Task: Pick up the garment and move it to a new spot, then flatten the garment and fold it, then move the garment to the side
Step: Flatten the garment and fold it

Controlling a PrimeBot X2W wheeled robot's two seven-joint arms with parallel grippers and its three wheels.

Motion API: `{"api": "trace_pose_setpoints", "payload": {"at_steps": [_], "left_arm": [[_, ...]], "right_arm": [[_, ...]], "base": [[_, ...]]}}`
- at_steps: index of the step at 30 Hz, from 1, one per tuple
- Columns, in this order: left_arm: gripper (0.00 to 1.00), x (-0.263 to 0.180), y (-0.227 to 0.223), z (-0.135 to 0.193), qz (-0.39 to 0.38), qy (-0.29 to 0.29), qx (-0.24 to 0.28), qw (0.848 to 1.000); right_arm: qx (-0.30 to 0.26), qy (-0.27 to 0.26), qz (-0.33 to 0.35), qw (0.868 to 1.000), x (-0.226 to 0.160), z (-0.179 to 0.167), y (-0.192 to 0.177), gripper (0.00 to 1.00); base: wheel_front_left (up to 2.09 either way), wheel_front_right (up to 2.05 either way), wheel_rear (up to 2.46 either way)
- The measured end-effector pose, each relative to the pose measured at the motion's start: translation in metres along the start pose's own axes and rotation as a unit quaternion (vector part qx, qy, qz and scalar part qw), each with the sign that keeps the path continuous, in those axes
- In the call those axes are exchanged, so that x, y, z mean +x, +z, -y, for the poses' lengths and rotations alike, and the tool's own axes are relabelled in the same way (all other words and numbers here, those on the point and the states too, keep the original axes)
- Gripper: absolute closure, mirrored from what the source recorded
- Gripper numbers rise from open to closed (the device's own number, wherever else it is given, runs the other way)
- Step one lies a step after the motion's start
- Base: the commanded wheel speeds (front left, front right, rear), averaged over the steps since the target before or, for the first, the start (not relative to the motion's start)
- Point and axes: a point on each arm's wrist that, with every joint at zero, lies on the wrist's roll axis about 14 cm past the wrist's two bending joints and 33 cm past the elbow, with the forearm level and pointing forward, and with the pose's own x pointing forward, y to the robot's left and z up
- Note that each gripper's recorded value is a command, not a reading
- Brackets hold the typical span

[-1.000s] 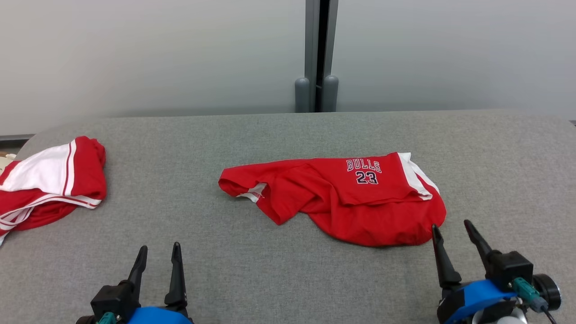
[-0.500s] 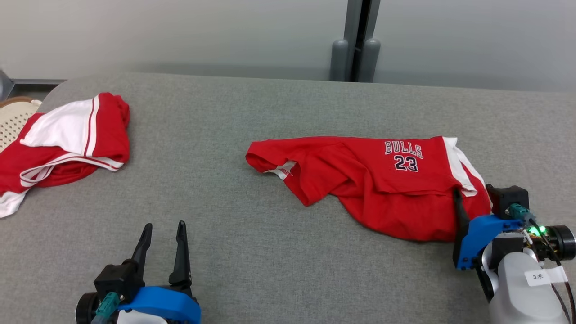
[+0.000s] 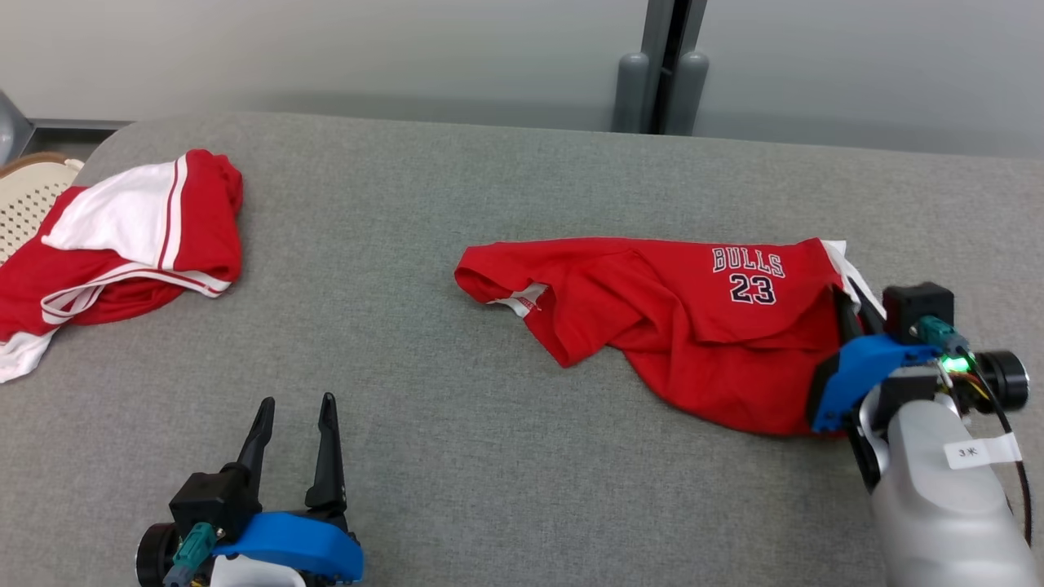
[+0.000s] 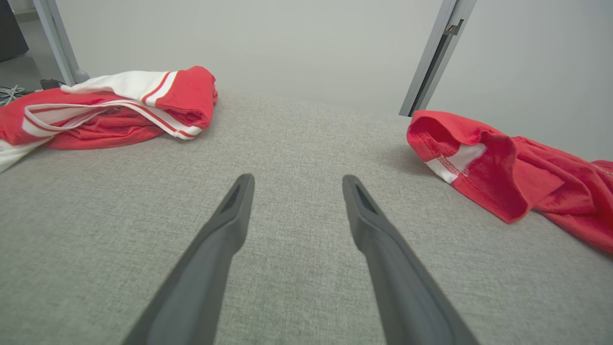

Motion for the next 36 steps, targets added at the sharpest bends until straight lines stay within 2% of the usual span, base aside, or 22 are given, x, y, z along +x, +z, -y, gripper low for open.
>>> {"api": "trace_pose_setpoints", "payload": {"at_steps": [4,7,13,21,28,31,33,34,36], "left_arm": [[0.00,0.001,0.003,0.003,0.005,-0.005,0.000,1.000],[0.00,0.000,0.007,0.006,0.011,-0.009,0.000,1.000],[0.00,-0.004,0.018,0.004,0.029,-0.005,-0.002,1.000],[0.00,-0.016,0.035,-0.020,0.058,0.032,-0.007,0.998],[0.00,-0.031,0.044,-0.041,0.074,0.065,-0.005,0.995],[0.00,-0.036,0.044,-0.047,0.075,0.074,-0.004,0.994],[0.00,-0.039,0.043,-0.049,0.074,0.077,-0.003,0.994],[0.00,-0.040,0.044,-0.050,0.074,0.078,-0.002,0.994],[0.00,-0.040,0.043,-0.050,0.073,0.079,-0.002,0.994]], "right_arm": [[-0.006,0.024,0.052,0.998,0.003,-0.014,0.035,1.00],[-0.004,0.069,0.094,0.993,0.002,-0.043,0.065,1.00],[-0.006,0.181,0.169,0.969,-0.026,-0.117,0.111,1.00],[0.004,0.328,0.143,0.934,-0.076,-0.213,0.104,1.00],[-0.021,0.419,0.103,0.902,-0.108,-0.271,0.083,1.00],[-0.024,0.437,0.074,0.896,-0.112,-0.283,0.068,1.00],[-0.033,0.435,0.051,0.898,-0.109,-0.283,0.054,0.56],[-0.041,0.434,0.046,0.899,-0.107,-0.282,0.049,0.03],[-0.054,0.434,0.041,0.898,-0.105,-0.282,0.041,0.00]], "base": [[0.00,0.00,0.00],[0.00,0.00,0.00],[0.00,0.00,0.00],[0.00,0.00,0.00],[0.00,0.00,0.00],[0.00,0.00,0.00],[0.00,0.00,0.00],[0.00,0.00,0.00],[0.00,0.00,0.00]]}}
